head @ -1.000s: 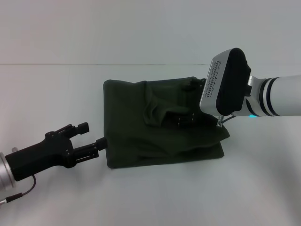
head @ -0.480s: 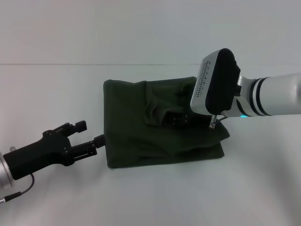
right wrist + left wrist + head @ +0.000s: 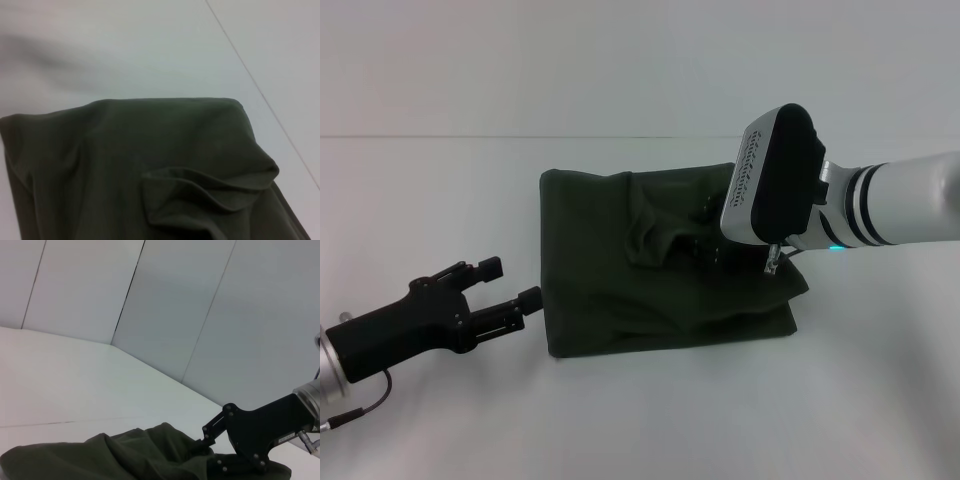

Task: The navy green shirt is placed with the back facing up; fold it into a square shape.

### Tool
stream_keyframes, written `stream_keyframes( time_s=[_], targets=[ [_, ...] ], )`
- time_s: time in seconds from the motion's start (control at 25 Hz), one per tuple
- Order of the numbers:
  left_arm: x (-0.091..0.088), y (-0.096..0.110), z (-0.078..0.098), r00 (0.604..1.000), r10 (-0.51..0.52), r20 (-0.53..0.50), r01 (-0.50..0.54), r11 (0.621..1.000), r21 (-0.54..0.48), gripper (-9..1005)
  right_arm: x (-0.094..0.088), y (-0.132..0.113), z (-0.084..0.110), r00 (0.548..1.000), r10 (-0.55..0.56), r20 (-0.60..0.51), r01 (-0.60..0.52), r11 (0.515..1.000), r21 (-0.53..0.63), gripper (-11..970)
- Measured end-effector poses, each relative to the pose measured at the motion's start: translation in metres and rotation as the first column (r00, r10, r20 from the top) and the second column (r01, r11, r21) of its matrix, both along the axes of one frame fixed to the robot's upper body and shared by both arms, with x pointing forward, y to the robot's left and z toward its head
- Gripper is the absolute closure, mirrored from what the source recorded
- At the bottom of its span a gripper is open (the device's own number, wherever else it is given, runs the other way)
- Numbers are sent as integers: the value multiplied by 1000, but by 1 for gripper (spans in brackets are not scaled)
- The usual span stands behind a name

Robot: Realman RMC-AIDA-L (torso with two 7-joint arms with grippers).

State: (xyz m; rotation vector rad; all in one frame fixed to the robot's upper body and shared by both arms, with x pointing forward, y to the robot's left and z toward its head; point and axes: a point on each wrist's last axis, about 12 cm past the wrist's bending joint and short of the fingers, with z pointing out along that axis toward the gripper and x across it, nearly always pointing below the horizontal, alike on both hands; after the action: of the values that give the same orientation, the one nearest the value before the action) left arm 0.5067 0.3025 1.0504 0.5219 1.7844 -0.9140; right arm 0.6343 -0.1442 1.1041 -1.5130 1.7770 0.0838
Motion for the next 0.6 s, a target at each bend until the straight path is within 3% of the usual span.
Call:
stream_keyframes(
  time_s=[0.28,0.48,0.6],
  targets=[
    [0,0,0,1000,0,0,0,1000,1,109,0,-1,1,1000,-8,-11,8,1000,13,709],
    [-1,0,0,1000,1,-1,-1,1000,1,108,4,-6,4,996,-79,-44,82,995,62,947],
    [-1,0,0,1000,1,-1,-1,1000,1,108,9,-15,8,984,-155,-81,165,977,137,947]
  ],
)
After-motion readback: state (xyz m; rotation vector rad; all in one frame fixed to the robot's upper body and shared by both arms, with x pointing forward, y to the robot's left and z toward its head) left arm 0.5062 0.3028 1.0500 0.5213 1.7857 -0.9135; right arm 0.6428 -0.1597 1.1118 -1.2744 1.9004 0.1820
